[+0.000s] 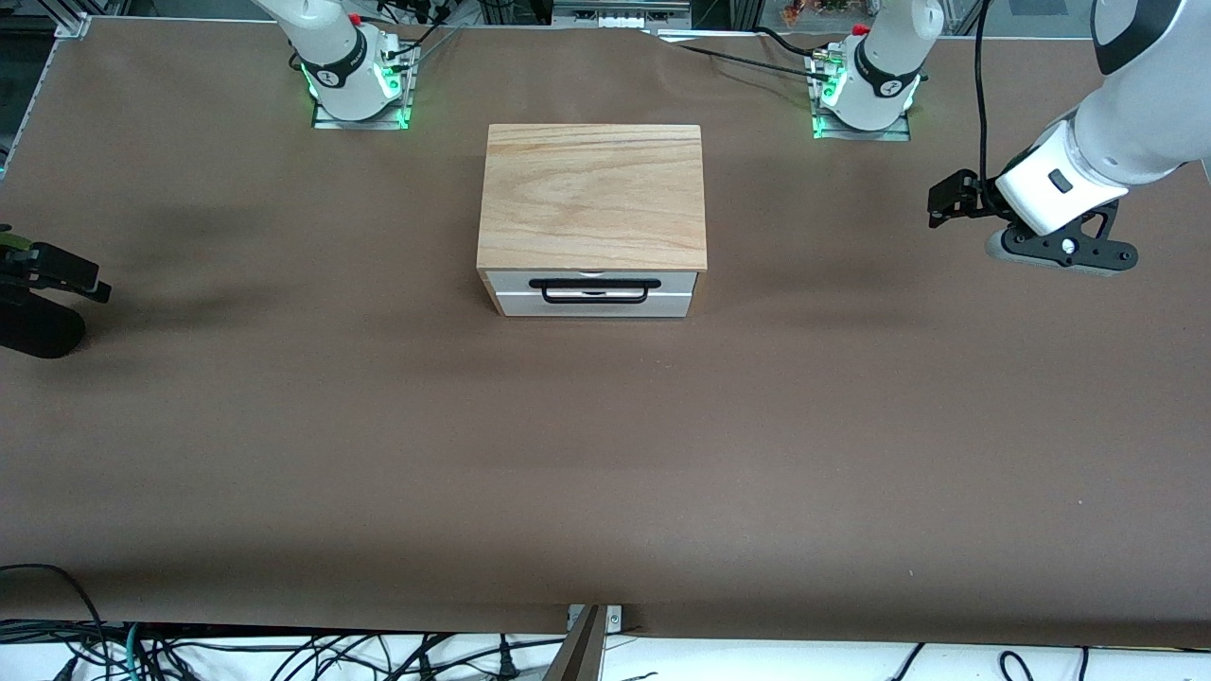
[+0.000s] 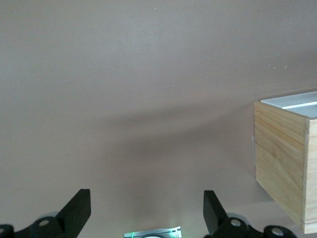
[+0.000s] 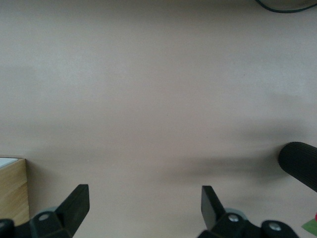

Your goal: Pull top drawer with both arms simultaneously

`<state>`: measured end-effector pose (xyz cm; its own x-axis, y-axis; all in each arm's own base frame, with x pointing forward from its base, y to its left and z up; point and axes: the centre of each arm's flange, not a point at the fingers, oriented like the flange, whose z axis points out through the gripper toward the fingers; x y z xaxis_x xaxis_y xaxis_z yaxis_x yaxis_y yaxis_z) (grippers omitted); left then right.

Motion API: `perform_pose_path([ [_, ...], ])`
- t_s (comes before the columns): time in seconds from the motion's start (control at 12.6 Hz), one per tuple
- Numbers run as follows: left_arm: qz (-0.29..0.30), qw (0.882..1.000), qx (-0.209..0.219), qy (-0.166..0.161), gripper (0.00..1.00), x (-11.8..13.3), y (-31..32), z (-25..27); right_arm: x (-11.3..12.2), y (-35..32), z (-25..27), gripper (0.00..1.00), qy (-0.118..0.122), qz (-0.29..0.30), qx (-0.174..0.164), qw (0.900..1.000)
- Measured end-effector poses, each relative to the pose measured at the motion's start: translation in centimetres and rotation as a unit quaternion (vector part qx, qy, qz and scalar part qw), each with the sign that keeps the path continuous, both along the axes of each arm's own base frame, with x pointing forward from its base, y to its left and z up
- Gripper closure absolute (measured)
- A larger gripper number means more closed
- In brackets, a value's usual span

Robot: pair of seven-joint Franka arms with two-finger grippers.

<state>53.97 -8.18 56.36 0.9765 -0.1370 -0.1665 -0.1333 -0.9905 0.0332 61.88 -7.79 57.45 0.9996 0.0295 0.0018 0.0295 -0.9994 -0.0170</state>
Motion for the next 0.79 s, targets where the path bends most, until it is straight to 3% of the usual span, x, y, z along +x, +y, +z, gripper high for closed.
perform_pose_path([
  [0.79,-0.005,0.999,-0.048,0.015,0.0,0.5,-2.2,-0.8,0.0,0.0,0.0,0.0,0.0,0.0,0.0,1.0],
])
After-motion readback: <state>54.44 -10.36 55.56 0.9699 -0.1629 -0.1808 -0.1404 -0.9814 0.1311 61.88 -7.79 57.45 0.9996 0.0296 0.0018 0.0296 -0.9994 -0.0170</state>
